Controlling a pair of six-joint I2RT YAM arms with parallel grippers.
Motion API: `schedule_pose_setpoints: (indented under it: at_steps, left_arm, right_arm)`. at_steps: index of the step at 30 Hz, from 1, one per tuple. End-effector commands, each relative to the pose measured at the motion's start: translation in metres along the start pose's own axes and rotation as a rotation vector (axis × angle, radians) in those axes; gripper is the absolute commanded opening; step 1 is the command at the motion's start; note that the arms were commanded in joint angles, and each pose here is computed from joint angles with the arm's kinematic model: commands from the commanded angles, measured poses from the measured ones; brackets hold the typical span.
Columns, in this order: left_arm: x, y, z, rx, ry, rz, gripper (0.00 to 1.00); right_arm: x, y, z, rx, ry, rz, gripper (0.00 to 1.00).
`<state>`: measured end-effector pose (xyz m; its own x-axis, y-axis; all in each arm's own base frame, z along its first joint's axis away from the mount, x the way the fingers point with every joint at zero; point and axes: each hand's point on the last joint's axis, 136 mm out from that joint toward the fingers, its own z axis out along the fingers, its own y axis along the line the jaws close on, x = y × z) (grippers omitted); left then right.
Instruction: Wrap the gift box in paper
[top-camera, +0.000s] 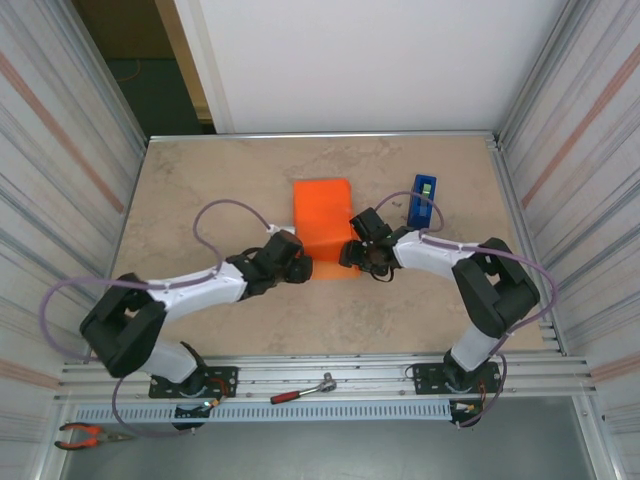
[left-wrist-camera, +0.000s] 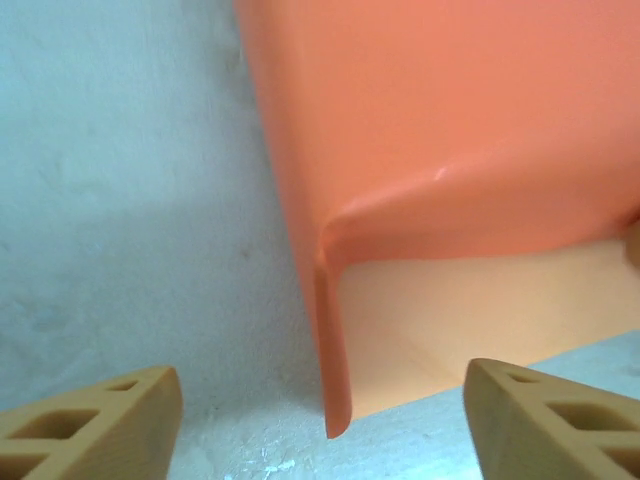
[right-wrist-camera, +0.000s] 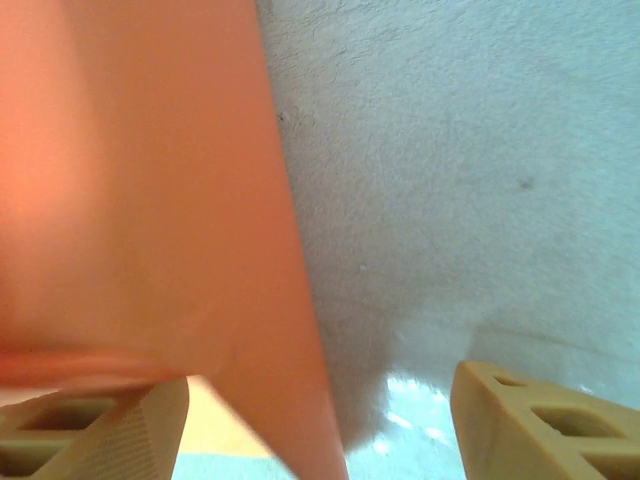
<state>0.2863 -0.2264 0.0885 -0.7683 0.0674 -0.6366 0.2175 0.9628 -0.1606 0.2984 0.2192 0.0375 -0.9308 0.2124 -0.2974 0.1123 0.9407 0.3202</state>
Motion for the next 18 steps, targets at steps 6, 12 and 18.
schedule_pose_setpoints:
  at_steps: [6, 12, 18]
  left_arm:
    - [-0.062, -0.041, -0.028, 0.125, 0.029, 0.459, 0.82]
    - [-0.064, -0.051, -0.002, 0.093, 0.105, 0.773, 0.83]
    - [-0.057, -0.043, 0.018, 0.037, 0.101, 0.907, 0.83]
  right_arm:
    - [-0.011, -0.024, -0.053, -0.059, -0.055, 0.08, 0.75]
    - [-0.017, -0.041, -0.059, -0.132, -0.04, 0.152, 0.74]
    - [-0.008, -0.039, -0.052, -0.167, 0.004, 0.139, 0.72]
